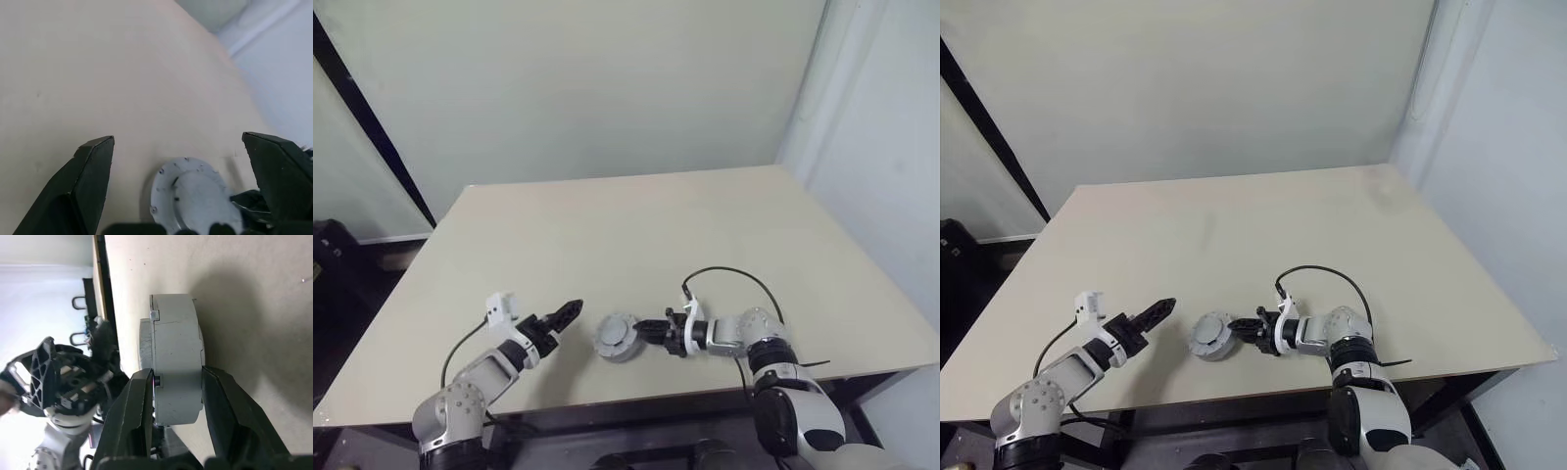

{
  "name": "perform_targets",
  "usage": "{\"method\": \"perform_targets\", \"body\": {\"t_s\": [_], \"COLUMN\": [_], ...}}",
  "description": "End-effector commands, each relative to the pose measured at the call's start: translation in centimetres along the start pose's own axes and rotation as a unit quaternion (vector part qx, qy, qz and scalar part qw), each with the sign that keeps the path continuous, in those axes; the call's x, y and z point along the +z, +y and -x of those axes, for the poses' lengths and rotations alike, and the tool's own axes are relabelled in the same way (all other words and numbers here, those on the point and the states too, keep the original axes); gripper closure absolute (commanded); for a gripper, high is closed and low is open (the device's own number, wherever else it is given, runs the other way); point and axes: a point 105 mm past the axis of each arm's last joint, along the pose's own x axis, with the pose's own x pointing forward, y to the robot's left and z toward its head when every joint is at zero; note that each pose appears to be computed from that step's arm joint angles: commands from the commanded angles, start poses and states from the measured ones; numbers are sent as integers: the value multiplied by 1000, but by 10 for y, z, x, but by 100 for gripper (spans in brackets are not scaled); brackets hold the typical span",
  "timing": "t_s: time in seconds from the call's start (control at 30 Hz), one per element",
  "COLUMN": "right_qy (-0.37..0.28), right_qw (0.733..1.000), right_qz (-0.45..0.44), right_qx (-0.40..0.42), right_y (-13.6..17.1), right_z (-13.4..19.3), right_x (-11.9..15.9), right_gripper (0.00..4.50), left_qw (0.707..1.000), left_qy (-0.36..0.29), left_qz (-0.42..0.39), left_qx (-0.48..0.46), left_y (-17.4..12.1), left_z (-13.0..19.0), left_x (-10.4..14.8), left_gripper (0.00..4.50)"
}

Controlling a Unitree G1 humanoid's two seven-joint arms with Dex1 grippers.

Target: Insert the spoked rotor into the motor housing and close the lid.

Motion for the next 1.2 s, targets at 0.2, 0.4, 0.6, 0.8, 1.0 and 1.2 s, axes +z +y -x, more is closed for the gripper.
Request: {"method": "perform_targets", "body": {"t_s": [0.2,0.4,0.6,0.8,1.0,1.2], "right_qy": [-6,-5,2,6,4,1], "right_qw": [994,988,986,985,986,986], "right_qz": [6,11,18,21,22,21], "right_qx": [111,153,169,172,167,164], "right_y": [44,62,73,75,74,72], "right_z": [-1,-1,-3,-3,-3,-1], "right_x": [1,-1,-5,-7,-7,-7], "right_gripper": [329,329,329,329,329,329], "left_qw": [993,986,980,967,959,952], "left_qy": [-14,1,11,7,16,20], "left_qz": [102,154,184,227,252,273], "left_qx": [-55,-61,-74,-115,-127,-135], "left_y": [-18,-16,-20,-36,-39,-40], "left_z": [8,11,4,-9,-11,-8], "left_x": [-4,-20,-30,-32,-39,-45], "left_gripper": [0,0,0,0,0,130]}}
